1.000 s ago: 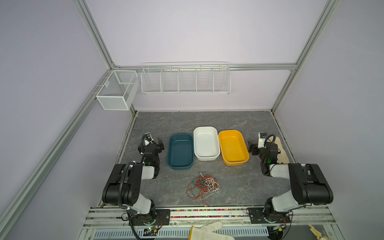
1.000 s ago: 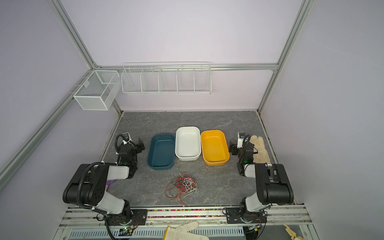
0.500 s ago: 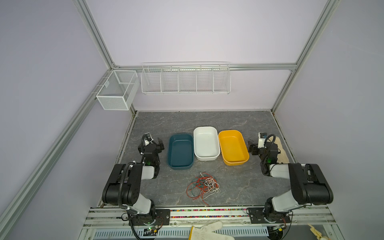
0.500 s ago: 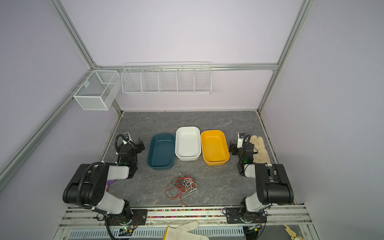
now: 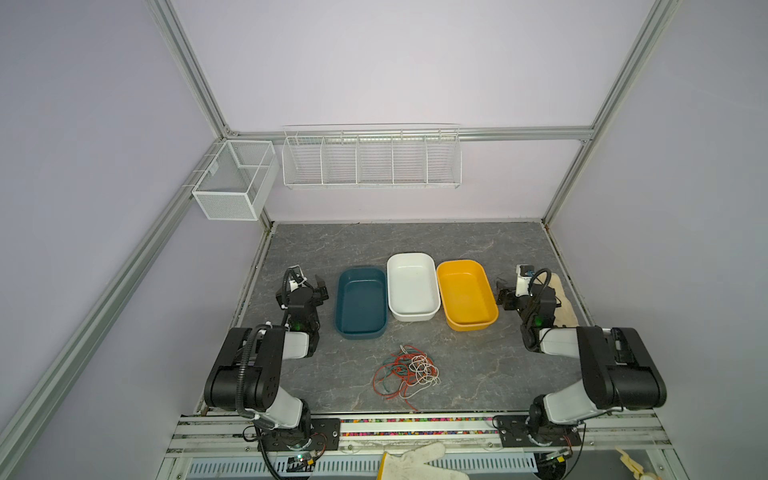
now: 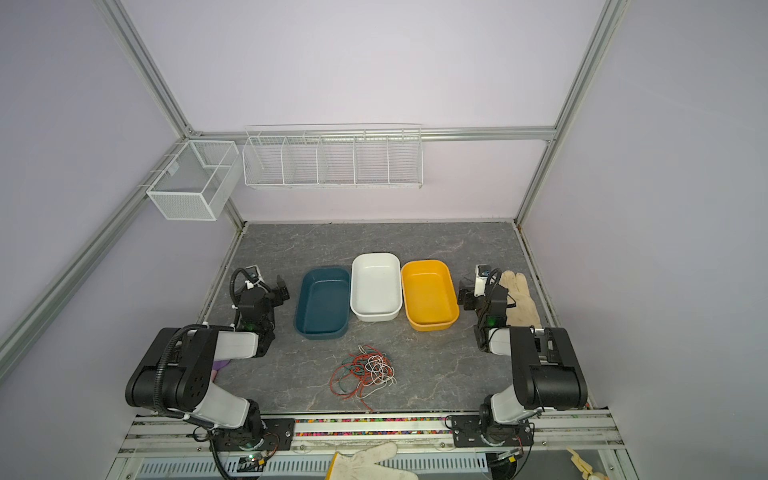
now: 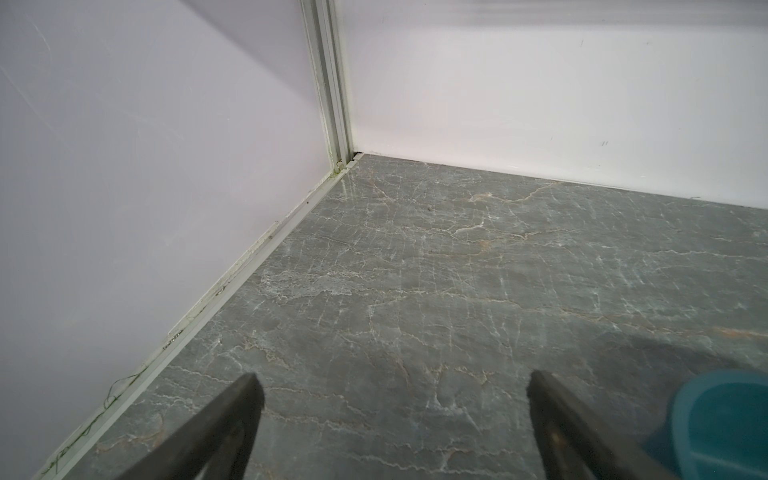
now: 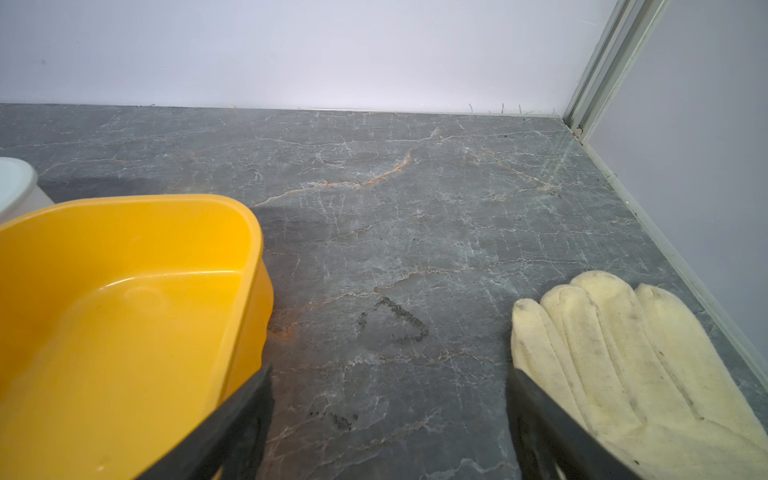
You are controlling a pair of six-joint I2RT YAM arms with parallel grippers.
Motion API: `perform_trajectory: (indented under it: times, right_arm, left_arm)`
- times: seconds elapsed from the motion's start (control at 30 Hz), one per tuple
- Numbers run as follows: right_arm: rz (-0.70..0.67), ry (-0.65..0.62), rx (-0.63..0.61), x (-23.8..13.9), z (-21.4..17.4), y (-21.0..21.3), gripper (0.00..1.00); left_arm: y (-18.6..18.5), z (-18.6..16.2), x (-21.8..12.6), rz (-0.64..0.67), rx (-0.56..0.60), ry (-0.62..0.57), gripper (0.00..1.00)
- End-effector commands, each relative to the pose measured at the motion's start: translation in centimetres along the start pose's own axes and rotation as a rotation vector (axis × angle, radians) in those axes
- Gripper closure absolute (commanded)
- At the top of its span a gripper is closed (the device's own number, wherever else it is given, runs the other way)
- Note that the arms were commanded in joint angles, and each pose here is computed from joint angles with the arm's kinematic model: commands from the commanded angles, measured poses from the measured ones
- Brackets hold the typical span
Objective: Untangle the cables
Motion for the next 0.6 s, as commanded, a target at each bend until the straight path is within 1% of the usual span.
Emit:
perform_trajectory:
  times: [0.0,0.1,0.23,0.33,0.43,0.47,0.5,0.57]
  right_arm:
    - [0.004,-0.009,-0.018,-0.1,-0.2,-0.2,0.12]
    - [0.004,-0.023,-0.022,-0.1,0.4,0.0,0.12]
    - [0.032,0.063,-0.042,-0.4,2.7,1.2,0.12]
    - [0.029,0.026,-0.076,-2.0,3.8,2.5,0.12]
    - [0.077,-0.054,-0.067,-4.4,5.3,4.5,0.12]
    - [0.070,-0.078,-0.056,-5.2,6.0,5.3,0.12]
    - [0.067,-0.085,-0.038,-5.9,6.5,5.9,0.12]
    - [0.143,-0.089,0.053,-7.4,7.9,7.1,0.12]
  left_arm:
    - [0.1,-0.2,0.1,0.002,0.009,-0.005,0.01]
    - [0.1,-0.1,0.1,0.002,0.009,-0.003,0.01]
    - [0.1,-0.2,0.1,0.001,0.007,-0.003,0.01]
    - [0.3,-0.2,0.2,0.008,0.001,0.002,0.01]
    - [0.4,-0.1,0.2,0.012,-0.008,0.001,0.01]
    - [0.9,0.2,0.1,0.046,-0.014,-0.003,0.01]
    - [1.2,0.7,-0.2,0.052,-0.022,0.008,0.01]
    - [1.9,2.8,-0.7,0.057,-0.015,0.039,0.01]
Point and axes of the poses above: each gripper's point midway between its finger pads, its own x axis out along the fingers, its own y axis along the line the jaws close on, z = x × y, the point moved 7 cm from there along -x, back along the fingers, and after that the axes turned 15 degrees about x, right-handed, at the moved point
